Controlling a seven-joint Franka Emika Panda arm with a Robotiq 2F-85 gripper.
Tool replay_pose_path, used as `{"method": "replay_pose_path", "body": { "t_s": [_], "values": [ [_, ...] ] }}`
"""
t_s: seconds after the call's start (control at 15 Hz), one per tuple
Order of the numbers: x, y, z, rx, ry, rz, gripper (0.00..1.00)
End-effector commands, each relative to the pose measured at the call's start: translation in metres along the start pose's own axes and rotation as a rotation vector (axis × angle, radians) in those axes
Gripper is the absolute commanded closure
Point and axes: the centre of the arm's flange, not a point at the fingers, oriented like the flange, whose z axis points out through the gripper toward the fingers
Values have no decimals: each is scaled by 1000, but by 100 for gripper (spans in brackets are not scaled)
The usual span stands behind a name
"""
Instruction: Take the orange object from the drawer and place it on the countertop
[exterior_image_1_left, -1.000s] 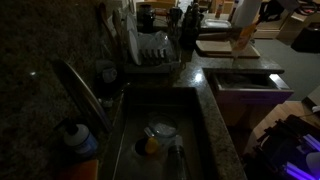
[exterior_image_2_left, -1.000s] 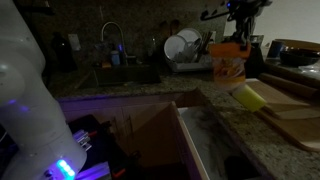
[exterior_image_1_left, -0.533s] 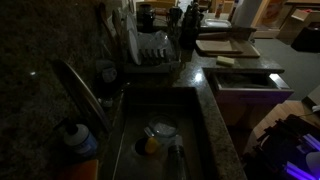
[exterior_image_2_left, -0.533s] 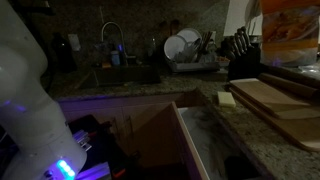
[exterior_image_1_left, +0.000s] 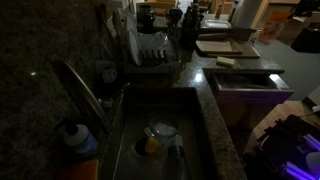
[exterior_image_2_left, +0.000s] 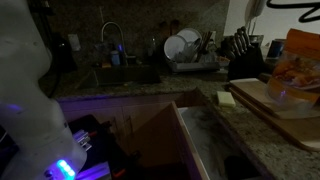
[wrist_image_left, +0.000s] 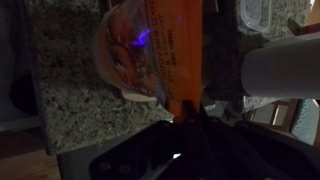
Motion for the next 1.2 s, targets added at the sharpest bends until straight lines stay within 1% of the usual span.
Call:
{"method": "replay_pose_path", "body": {
  "t_s": [0.0,0.07,0.2,0.4,0.53,0.6,0.8,1.13],
  "values": [
    [14,-12,20,-42,-62,93,99],
    [12,-12,23,-44,-56,89,99],
    [7,-10,30,-95,-31,68,99],
    [5,5,43,-195,66,10,99],
    [4,12,51,-244,126,-33,99],
    [4,15,54,-260,140,-48,99],
    [1,25,66,-294,143,-85,99],
    [6,37,82,-342,125,-58,99]
  ]
}}
